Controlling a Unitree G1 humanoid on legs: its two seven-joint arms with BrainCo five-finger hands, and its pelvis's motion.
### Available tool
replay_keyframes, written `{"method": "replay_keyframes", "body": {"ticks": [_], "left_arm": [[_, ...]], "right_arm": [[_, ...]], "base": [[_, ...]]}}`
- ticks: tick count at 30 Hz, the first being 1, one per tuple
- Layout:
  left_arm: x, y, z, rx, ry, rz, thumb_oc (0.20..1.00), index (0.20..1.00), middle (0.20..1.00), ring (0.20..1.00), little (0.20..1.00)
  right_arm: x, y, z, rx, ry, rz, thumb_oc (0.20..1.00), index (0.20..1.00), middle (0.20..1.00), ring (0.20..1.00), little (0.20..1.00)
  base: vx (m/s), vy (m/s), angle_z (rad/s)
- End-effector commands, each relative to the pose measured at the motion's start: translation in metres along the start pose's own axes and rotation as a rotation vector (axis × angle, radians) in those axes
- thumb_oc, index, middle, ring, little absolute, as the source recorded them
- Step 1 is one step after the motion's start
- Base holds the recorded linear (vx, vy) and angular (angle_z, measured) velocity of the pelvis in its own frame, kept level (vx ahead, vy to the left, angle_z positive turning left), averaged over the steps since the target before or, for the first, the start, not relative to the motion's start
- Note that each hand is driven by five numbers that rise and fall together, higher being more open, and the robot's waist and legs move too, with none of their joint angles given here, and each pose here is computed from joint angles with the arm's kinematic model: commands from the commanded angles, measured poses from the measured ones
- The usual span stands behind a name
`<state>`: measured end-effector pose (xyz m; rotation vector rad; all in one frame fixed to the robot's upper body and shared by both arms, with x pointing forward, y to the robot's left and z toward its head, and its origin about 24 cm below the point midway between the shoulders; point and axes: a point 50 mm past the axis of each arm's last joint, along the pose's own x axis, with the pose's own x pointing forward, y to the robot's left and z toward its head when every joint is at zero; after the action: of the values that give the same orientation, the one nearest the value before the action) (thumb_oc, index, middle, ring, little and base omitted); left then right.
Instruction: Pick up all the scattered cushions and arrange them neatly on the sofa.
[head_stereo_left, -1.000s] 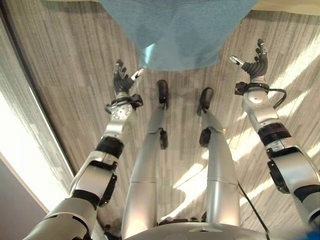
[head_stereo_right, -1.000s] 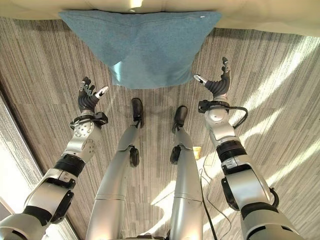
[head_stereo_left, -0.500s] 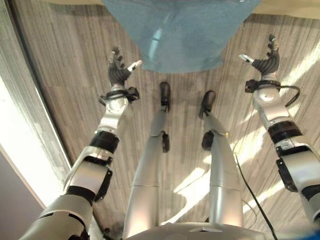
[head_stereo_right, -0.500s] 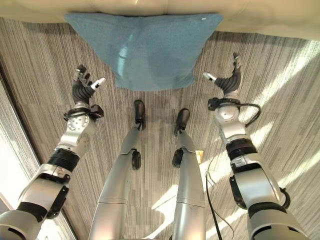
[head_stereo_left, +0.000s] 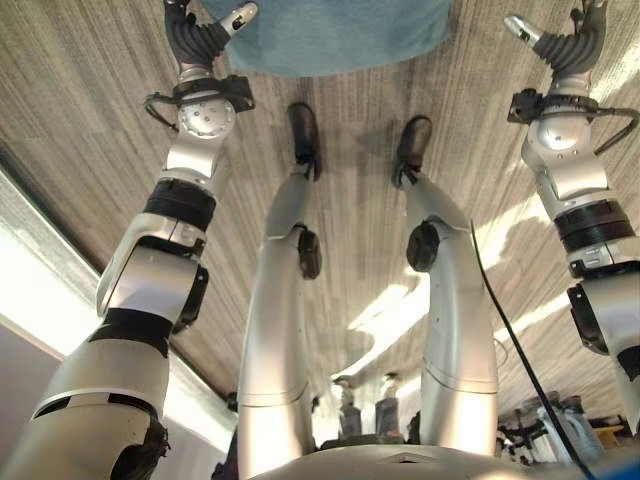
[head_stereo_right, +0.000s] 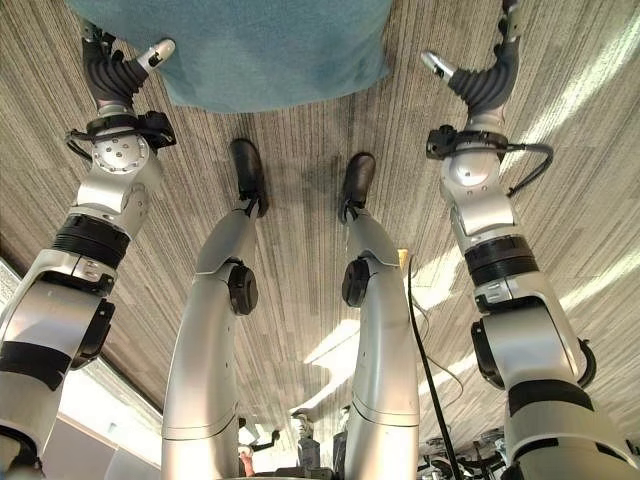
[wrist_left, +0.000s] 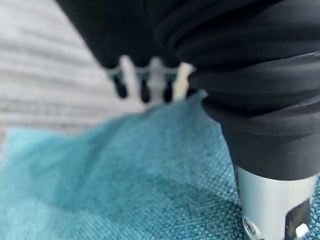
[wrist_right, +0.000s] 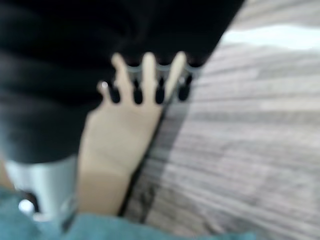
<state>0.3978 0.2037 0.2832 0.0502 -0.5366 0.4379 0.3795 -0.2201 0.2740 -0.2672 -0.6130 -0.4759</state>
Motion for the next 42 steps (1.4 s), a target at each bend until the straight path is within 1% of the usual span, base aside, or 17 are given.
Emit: {"method": "replay_keyframes", "body": {"ticks": [1, 5, 7, 13, 16, 19, 24, 26, 27, 28, 30, 31, 32, 33, 36, 41, 42], "left_arm": [[-0.015, 0.014, -0.024, 0.014, 0.031, 0.081, 1.0, 1.0, 1.0, 1.0, 1.0], [-0.013, 0.022, -0.022, 0.048, 0.015, 0.091, 1.0, 1.0, 1.0, 1.0, 1.0], [-0.009, 0.019, -0.015, 0.098, -0.018, 0.04, 1.0, 1.0, 1.0, 1.0, 1.0], [-0.007, 0.004, -0.004, 0.059, -0.034, -0.008, 1.0, 1.0, 1.0, 1.0, 1.0], [-0.013, -0.026, 0.006, -0.012, -0.044, -0.084, 1.0, 1.0, 1.0, 1.0, 1.0], [-0.015, -0.034, 0.008, -0.045, -0.043, -0.107, 1.0, 1.0, 1.0, 1.0, 1.0], [-0.018, -0.052, 0.021, -0.133, -0.056, -0.161, 1.0, 1.0, 1.0, 1.0, 1.0], [-0.021, -0.059, 0.026, -0.189, -0.053, -0.181, 1.0, 1.0, 1.0, 1.0, 1.0], [-0.02, -0.059, 0.026, -0.189, -0.053, -0.18, 1.0, 1.0, 1.0, 1.0, 1.0], [-0.021, -0.063, 0.029, -0.217, -0.051, -0.189, 1.0, 1.0, 1.0, 1.0, 1.0], [-0.021, -0.067, 0.035, -0.241, -0.062, -0.205, 1.0, 1.0, 1.0, 1.0, 1.0], [-0.021, -0.068, 0.038, -0.258, -0.072, -0.217, 0.849, 0.849, 0.849, 0.849, 0.849], [-0.022, -0.07, 0.045, -0.286, -0.089, -0.238, 0.325, 0.325, 0.325, 0.325, 0.325], [-0.022, -0.07, 0.047, -0.302, -0.097, -0.251, 0.2, 0.2, 0.2, 0.2, 0.2], [-0.022, -0.069, 0.057, -0.339, -0.134, -0.276, 0.2, 0.2, 0.2, 0.2, 0.2], [-0.024, -0.063, 0.058, -0.362, -0.155, -0.28, 0.2, 0.2, 0.2, 0.2, 0.2], [-0.026, -0.06, 0.055, -0.369, -0.153, -0.28, 0.2, 0.2, 0.2, 0.2, 0.2]], "right_arm": [[-0.005, 0.001, 0.004, 0.023, -0.049, -0.013, 1.0, 1.0, 1.0, 1.0, 1.0], [-0.004, -0.004, 0.002, 0.013, -0.046, -0.011, 1.0, 1.0, 1.0, 1.0, 1.0], [-0.003, -0.002, 0.001, 0.023, -0.031, 0.012, 1.0, 1.0, 1.0, 1.0, 1.0], [0.002, 0.013, 0.012, 0.027, -0.046, 0.067, 1.0, 1.0, 1.0, 1.0, 1.0], [0.008, 0.035, 0.029, 0.022, -0.072, 0.117, 1.0, 1.0, 1.0, 1.0, 1.0], [0.009, 0.045, 0.039, 0.029, -0.088, 0.14, 1.0, 1.0, 1.0, 1.0, 1.0], [0.009, 0.079, 0.074, 0.073, -0.156, 0.226, 1.0, 1.0, 1.0, 1.0, 1.0], [-0.009, 0.116, 0.092, 0.155, -0.163, 0.346, 1.0, 1.0, 1.0, 1.0, 1.0], [-0.009, 0.116, 0.092, 0.155, -0.162, 0.346, 1.0, 1.0, 1.0, 1.0, 1.0], [-0.02, 0.134, 0.101, 0.216, -0.16, 0.401, 1.0, 1.0, 1.0, 1.0, 1.0], [-0.031, 0.148, 0.109, 0.246, -0.167, 0.459, 1.0, 1.0, 1.0, 1.0, 1.0], [-0.038, 0.155, 0.112, 0.263, -0.173, 0.494, 0.89, 0.89, 0.89, 0.89, 0.89], [-0.044, 0.162, 0.119, 0.297, -0.186, 0.533, 0.363, 0.363, 0.363, 0.363, 0.363], [-0.048, 0.164, 0.121, 0.319, -0.187, 0.549, 0.2, 0.2, 0.2, 0.2, 0.2], [-0.049, 0.16, 0.126, 0.369, -0.22, 0.565, 0.2, 0.2, 0.2, 0.2, 0.2], [-0.04, 0.141, 0.123, 0.414, -0.238, 0.506, 0.2, 0.2, 0.2, 0.2, 0.2], [-0.036, 0.131, 0.12, 0.409, -0.251, 0.481, 0.2, 0.2, 0.2, 0.2, 0.2]], "base": [[-0.01, 0.063, -0.11], [-0.01, 0.093, -0.05], [-0.01, 0.096, -0.04], [-0.01, 0.037, -0.03], [0.0, 0.0, 0.0], [0.0, 0.0, 0.0], [0.0, -0.008, 0.0], [0.01, -0.048, 0.0], [0.0, 0.0, 0.0], [0.0, 0.0, 0.0], [0.0, 0.0, 0.0], [0.0, 0.0, 0.0], [0.0, 0.0, 0.0], [0.0, 0.0, 0.0], [0.01, -0.013, 0.05], [0.0, -0.015, 0.03], [0.0, -0.068, 0.03]]}}
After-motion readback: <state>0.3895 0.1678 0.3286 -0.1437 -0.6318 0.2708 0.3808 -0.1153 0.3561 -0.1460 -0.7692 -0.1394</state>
